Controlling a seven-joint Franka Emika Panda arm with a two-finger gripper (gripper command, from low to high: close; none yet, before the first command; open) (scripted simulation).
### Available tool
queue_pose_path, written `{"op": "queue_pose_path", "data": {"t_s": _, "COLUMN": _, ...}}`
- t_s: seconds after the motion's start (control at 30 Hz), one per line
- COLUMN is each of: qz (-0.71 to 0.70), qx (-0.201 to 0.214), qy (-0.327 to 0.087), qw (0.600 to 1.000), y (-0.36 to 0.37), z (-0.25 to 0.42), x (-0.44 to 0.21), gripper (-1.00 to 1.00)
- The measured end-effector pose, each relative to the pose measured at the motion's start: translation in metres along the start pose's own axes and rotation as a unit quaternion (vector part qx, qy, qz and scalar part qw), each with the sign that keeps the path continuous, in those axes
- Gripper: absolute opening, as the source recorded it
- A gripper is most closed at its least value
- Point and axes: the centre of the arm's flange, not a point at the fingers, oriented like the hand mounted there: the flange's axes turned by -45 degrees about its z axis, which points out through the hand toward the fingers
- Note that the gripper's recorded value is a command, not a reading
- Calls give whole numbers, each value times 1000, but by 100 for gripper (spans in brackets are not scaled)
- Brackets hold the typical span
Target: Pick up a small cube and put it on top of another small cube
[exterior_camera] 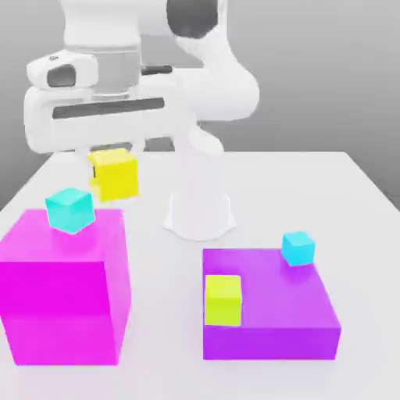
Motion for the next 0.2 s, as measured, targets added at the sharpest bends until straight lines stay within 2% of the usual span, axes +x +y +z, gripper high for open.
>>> {"op": "queue_pose_path", "data": {"t_s": 0.07, "qz": 7, "qx": 3, "qy": 1, "qw": 1000, "y": 9, "z": 23, "x": -14, "gripper": -100}}
{"op": "queue_pose_path", "data": {"t_s": 0.1, "qz": 8, "qx": 3, "qy": 1, "qw": 1000, "y": 10, "z": 32, "x": -16, "gripper": 100}}
{"op": "queue_pose_path", "data": {"t_s": 0.2, "qz": 8, "qx": 3, "qy": 1, "qw": 1000, "y": 10, "z": 32, "x": -16, "gripper": 100}}
